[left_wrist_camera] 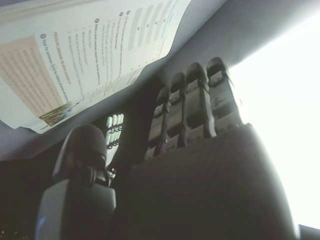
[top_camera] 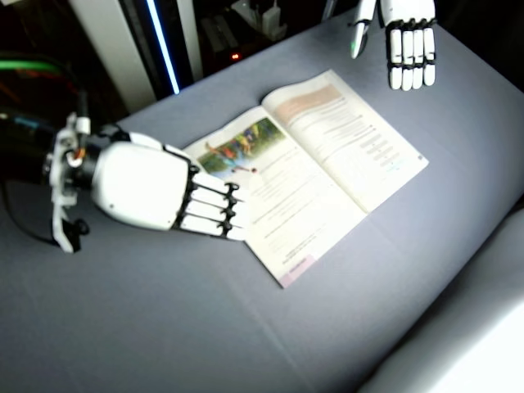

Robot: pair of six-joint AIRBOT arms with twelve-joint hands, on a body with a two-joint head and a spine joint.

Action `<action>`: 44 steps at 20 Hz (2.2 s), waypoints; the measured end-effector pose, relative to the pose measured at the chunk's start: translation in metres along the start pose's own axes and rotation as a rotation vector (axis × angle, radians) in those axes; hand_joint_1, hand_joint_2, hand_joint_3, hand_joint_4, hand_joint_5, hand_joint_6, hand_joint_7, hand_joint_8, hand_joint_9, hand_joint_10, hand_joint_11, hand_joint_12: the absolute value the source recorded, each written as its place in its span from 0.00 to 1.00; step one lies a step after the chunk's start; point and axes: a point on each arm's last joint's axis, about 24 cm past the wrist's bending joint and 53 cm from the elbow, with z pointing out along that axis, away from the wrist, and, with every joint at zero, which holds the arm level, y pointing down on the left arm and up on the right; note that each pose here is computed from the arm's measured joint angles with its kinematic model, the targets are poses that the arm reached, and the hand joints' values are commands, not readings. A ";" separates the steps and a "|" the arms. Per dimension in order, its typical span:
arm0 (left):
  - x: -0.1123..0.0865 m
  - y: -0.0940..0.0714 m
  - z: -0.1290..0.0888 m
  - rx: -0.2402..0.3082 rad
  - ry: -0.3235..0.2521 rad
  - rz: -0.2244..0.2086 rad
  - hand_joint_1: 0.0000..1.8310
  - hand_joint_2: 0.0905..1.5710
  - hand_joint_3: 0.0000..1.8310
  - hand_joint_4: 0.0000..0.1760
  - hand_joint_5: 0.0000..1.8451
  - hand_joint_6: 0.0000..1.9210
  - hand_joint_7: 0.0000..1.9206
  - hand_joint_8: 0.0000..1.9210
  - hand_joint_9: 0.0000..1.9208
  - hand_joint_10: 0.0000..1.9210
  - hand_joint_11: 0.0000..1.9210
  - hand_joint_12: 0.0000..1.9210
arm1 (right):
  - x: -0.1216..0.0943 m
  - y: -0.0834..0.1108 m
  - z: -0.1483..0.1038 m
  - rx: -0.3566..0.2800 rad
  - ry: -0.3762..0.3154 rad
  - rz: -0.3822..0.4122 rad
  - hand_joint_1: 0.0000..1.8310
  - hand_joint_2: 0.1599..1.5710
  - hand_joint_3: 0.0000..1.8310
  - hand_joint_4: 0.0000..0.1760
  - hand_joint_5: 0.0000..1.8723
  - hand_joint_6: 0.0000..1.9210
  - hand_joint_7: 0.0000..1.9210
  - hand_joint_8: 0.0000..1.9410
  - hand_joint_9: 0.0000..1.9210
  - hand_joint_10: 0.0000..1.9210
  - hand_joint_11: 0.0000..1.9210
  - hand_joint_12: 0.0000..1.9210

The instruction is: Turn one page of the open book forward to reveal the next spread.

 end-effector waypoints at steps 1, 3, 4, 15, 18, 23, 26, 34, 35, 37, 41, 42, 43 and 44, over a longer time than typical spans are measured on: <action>0.000 0.000 0.000 -0.001 -0.001 0.000 0.00 0.88 0.01 0.00 0.00 0.00 0.01 0.00 0.00 0.00 0.00 0.00 | 0.000 0.000 0.000 0.000 0.000 0.000 0.00 0.80 0.01 0.00 0.01 0.00 0.00 0.00 0.00 0.00 0.00 0.00; 0.000 0.000 0.000 0.000 0.000 0.000 0.00 0.88 0.01 0.00 0.00 0.00 0.01 0.00 0.00 0.00 0.00 0.00 | 0.000 0.000 0.000 0.000 0.002 -0.003 0.00 0.81 0.01 0.00 0.02 0.00 0.01 0.00 0.00 0.00 0.00 0.00; 0.000 0.000 0.000 0.000 0.000 0.000 0.00 0.89 0.01 0.00 0.00 0.00 0.01 0.00 0.00 0.00 0.00 0.00 | 0.000 0.002 0.002 -0.006 0.009 -0.023 0.00 0.80 0.01 0.00 0.02 0.00 0.01 0.00 0.00 0.00 0.00 0.00; 0.003 -0.001 0.002 0.007 0.003 -0.001 0.00 0.88 0.00 0.00 0.00 0.00 0.01 0.00 0.00 0.00 0.00 0.00 | 0.040 -0.001 0.022 0.003 0.156 -0.087 0.00 0.76 0.00 0.00 0.04 0.00 0.03 0.00 0.02 0.00 0.02 0.01; 0.004 -0.002 0.002 0.009 0.008 0.001 0.00 0.88 0.00 0.00 0.00 0.00 0.00 0.00 0.00 0.00 0.00 0.00 | 0.050 0.001 0.029 -0.006 0.181 -0.065 0.00 0.77 0.00 0.00 0.03 0.00 0.02 0.00 0.01 0.00 0.02 0.01; 0.002 -0.002 0.005 0.012 -0.004 -0.010 0.00 0.88 0.00 0.00 0.02 0.01 0.02 0.01 0.01 0.00 0.00 0.00 | 0.055 0.002 0.035 -0.021 0.193 -0.075 0.00 0.77 0.00 0.00 0.03 0.00 0.02 0.00 0.01 0.00 0.03 0.01; 0.002 -0.005 0.006 0.021 -0.003 -0.007 0.00 0.88 0.00 0.00 0.03 0.01 0.02 0.01 0.01 0.00 0.00 0.00 | 0.056 0.007 0.042 -0.036 0.192 -0.073 0.00 0.77 0.00 0.00 0.03 0.00 0.02 0.00 0.02 0.00 0.02 0.01; 0.001 -0.004 0.006 0.020 -0.010 -0.013 0.00 0.88 0.00 0.00 0.01 0.00 0.00 0.00 0.00 0.00 0.00 0.00 | 0.044 0.051 0.081 -0.147 0.139 -0.053 0.00 0.79 0.01 0.00 0.01 0.00 0.01 0.00 0.00 0.00 0.00 0.00; 0.001 -0.003 0.006 0.018 -0.012 -0.016 0.00 0.87 0.00 0.00 0.01 0.00 0.00 0.00 0.00 0.00 0.00 0.00 | 0.045 0.054 0.084 -0.154 0.136 -0.041 0.00 0.79 0.01 0.00 0.01 0.00 0.01 0.00 0.00 0.00 0.00 0.00; -0.002 -0.003 0.006 0.017 -0.022 -0.021 0.00 0.85 0.00 0.00 0.03 0.01 0.02 0.01 0.00 0.00 0.00 0.00 | 0.044 0.063 0.094 -0.180 0.124 -0.014 0.00 0.81 0.00 0.00 0.02 0.00 0.02 0.00 0.01 0.00 0.02 0.01; -0.010 -0.002 0.006 0.019 -0.046 -0.020 0.00 0.83 0.00 0.00 0.04 0.01 0.03 0.01 0.01 0.00 0.00 0.00 | 0.041 0.099 0.114 -0.274 0.101 0.008 0.00 0.80 0.00 0.00 0.01 0.00 0.00 0.00 0.00 0.00 0.01 0.00; -0.013 0.001 0.006 0.011 -0.059 -0.027 0.00 0.83 0.00 0.00 0.04 0.01 0.03 0.01 0.01 0.00 0.00 0.00 | 0.043 0.111 0.119 -0.306 0.102 0.012 0.00 0.80 0.00 0.00 0.03 0.01 0.01 0.01 0.01 0.00 0.01 0.00; -0.015 0.001 0.006 0.008 -0.067 -0.031 0.00 0.83 0.00 0.00 0.05 0.01 0.03 0.01 0.01 0.00 0.00 0.00 | 0.045 0.118 0.121 -0.322 0.104 0.015 0.00 0.80 0.00 0.00 0.05 0.00 0.04 0.00 0.02 0.00 0.03 0.01; -0.020 0.002 0.005 0.009 -0.077 -0.026 0.00 0.83 0.00 0.00 0.05 0.01 0.02 0.00 0.01 0.00 0.00 0.00 | 0.048 0.126 0.125 -0.345 0.106 0.018 0.00 0.81 0.00 0.00 0.05 0.01 0.04 0.01 0.03 0.00 0.03 0.01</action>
